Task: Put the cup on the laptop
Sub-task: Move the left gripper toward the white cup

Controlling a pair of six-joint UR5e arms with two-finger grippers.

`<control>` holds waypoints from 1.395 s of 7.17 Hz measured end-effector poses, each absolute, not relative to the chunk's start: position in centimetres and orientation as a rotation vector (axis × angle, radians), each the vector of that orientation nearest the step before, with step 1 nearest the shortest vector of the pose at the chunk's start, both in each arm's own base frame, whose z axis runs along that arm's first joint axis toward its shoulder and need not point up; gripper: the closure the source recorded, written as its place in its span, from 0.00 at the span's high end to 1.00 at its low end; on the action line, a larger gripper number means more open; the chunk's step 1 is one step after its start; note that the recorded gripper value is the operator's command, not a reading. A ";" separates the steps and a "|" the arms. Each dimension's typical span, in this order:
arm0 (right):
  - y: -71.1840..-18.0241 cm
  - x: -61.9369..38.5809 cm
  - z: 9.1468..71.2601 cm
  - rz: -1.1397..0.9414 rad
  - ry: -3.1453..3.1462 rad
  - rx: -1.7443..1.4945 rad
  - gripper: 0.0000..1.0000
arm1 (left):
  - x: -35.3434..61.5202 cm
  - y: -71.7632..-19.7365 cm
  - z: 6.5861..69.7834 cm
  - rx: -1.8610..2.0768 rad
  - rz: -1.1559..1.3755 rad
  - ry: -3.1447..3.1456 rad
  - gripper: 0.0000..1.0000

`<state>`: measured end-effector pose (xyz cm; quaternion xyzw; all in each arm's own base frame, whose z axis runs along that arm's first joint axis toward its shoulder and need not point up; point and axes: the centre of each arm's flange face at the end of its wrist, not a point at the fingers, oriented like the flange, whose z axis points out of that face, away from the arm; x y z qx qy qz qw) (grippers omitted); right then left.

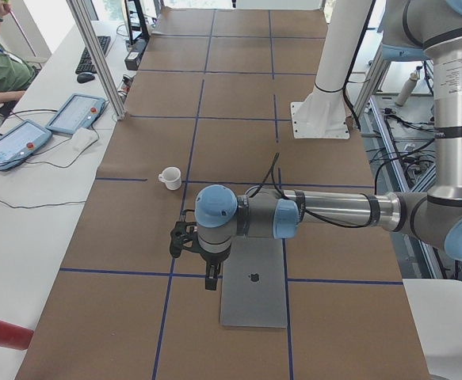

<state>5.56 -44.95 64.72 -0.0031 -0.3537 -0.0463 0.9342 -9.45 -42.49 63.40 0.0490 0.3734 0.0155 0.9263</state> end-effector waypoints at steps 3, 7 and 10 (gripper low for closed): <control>-45.0 5.6 64.7 -0.095 -0.723 -0.007 1.00 | -9.5 -42.7 63.3 0.111 0.036 0.766 1.00; -44.9 5.6 64.7 -0.095 -0.723 -0.007 1.00 | -5.7 -49.0 54.5 0.334 0.178 0.787 1.00; -45.0 5.6 64.7 -0.095 -0.723 -0.006 1.00 | 9.2 -56.7 44.8 0.371 0.366 0.804 1.00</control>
